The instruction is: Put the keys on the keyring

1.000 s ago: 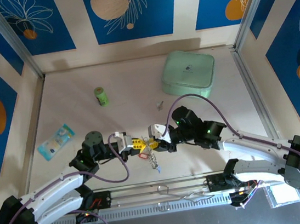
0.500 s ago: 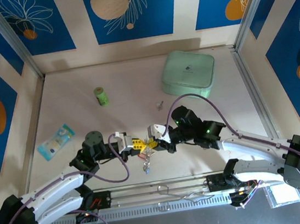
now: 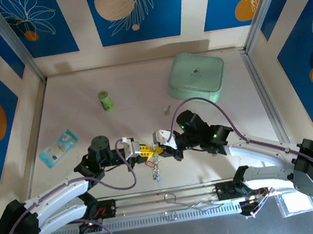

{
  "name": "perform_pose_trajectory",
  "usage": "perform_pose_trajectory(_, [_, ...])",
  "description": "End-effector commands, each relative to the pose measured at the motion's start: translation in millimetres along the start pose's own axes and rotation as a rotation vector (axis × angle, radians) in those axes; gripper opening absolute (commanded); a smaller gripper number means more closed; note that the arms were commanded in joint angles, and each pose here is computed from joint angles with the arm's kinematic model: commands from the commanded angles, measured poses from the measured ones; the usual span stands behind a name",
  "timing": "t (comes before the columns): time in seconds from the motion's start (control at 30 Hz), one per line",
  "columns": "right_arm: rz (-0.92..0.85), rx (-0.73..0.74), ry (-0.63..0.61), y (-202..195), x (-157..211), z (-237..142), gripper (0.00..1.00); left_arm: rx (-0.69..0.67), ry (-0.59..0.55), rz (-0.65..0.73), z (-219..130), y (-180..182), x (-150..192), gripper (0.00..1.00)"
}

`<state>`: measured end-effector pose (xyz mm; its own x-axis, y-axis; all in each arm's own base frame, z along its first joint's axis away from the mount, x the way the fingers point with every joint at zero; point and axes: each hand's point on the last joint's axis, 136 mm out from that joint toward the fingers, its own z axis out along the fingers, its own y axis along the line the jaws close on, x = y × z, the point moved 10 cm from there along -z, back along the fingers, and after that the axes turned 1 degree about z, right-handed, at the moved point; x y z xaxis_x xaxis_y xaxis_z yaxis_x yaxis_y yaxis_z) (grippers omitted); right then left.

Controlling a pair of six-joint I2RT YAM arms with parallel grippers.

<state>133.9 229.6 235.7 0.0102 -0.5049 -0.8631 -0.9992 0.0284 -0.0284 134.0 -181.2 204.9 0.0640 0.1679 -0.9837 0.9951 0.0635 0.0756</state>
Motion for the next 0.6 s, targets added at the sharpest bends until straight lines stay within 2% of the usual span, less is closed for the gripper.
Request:
perform_pose_trajectory(0.0, [-0.070,-0.035,-0.105,2,-29,-4,0.00,0.033,-0.020,0.053,5,-2,-11,0.10])
perform_pose_trajectory(0.13, [-0.066,-0.038,-0.095,2,-26,-2,0.00,0.022,-0.030,0.066,4,-1,-13,0.09])
perform_pose_trajectory(0.2, [-0.065,-0.035,-0.093,2,-25,-2,0.00,0.015,-0.037,0.071,4,-1,-15,0.00])
perform_pose_trajectory(0.23, [-0.063,-0.022,-0.093,2,-24,-2,0.00,0.005,-0.039,0.077,3,-1,-15,0.00])
perform_pose_trajectory(0.27, [-0.058,-0.003,-0.096,0,-23,-4,0.09,-0.009,-0.042,0.085,2,-1,-16,0.00])
perform_pose_trajectory(0.3, [-0.048,0.014,-0.106,-1,-21,-7,0.24,-0.026,-0.046,0.104,1,-1,-17,0.00])
perform_pose_trajectory(0.33, [-0.029,0.031,-0.118,-2,-18,-11,0.34,-0.045,-0.050,0.129,-1,-2,-18,0.00])
perform_pose_trajectory(0.37, [-0.007,0.045,-0.129,-3,-14,-16,0.39,-0.064,-0.052,0.154,-2,-3,-19,0.00])
perform_pose_trajectory(0.43, [0.040,0.089,-0.157,-6,-9,-28,0.45,-0.105,-0.045,0.225,-5,-5,-21,0.00])
perform_pose_trajectory(0.57, [0.166,0.271,-0.180,-12,7,-47,0.46,-0.189,-0.019,0.389,-9,-9,-21,0.00])
